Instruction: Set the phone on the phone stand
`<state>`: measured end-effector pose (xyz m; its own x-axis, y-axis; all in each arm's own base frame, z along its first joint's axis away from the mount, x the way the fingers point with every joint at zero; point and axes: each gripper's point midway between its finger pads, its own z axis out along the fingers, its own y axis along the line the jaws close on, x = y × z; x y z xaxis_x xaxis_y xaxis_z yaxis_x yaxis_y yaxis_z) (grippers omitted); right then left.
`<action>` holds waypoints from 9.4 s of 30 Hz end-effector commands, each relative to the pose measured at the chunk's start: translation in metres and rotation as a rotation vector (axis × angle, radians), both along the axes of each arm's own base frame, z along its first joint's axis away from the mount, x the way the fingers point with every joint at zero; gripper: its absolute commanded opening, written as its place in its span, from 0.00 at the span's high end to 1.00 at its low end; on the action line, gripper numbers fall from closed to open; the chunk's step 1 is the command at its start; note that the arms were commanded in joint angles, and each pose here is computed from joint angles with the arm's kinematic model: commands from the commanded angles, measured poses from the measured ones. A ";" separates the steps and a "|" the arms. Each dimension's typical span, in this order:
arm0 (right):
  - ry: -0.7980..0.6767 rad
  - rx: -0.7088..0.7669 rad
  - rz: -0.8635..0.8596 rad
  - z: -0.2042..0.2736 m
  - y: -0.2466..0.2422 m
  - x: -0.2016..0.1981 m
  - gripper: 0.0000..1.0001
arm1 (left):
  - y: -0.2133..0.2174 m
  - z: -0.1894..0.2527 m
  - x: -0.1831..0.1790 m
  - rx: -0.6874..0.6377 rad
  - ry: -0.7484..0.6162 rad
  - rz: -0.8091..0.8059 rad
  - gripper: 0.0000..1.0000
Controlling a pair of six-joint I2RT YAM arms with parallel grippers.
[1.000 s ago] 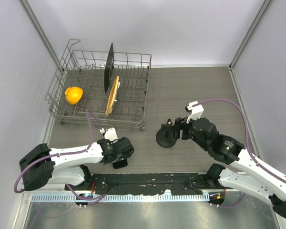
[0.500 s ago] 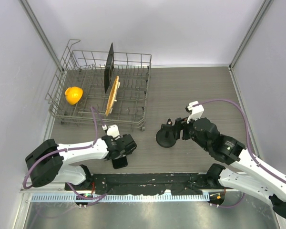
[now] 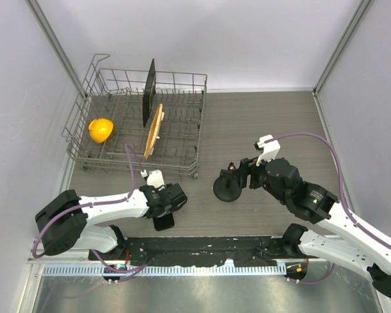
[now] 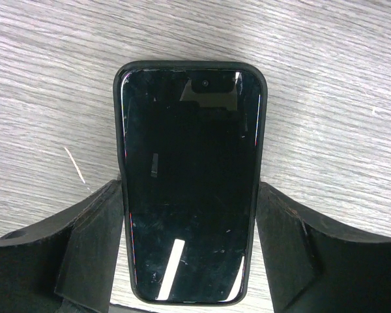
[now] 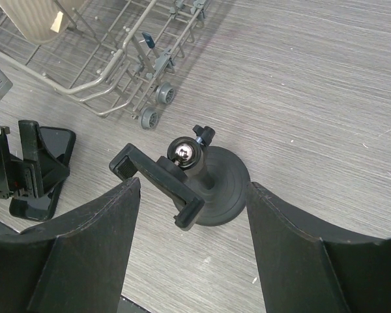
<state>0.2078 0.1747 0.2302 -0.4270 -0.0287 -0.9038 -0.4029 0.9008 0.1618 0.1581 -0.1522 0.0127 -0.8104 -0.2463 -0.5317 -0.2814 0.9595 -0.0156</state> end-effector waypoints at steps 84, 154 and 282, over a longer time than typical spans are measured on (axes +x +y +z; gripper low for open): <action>0.417 0.588 0.428 0.046 0.181 -0.016 0.68 | -0.100 0.263 0.015 -0.540 -0.666 -0.787 1.00; -0.018 0.423 1.106 0.118 0.122 -0.132 1.00 | -0.159 0.326 -0.107 -1.039 -0.371 -1.455 0.77; 0.239 -0.075 0.293 -0.030 0.044 -0.029 0.99 | -0.241 0.269 -0.004 -0.986 -0.840 -2.197 1.00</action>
<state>0.1843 0.2017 0.1834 -0.6044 -0.2663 -0.7509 -0.5541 0.8177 0.1560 0.1372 -0.3925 0.2701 -0.0397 0.0521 -0.9979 0.8091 -0.5844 -0.0627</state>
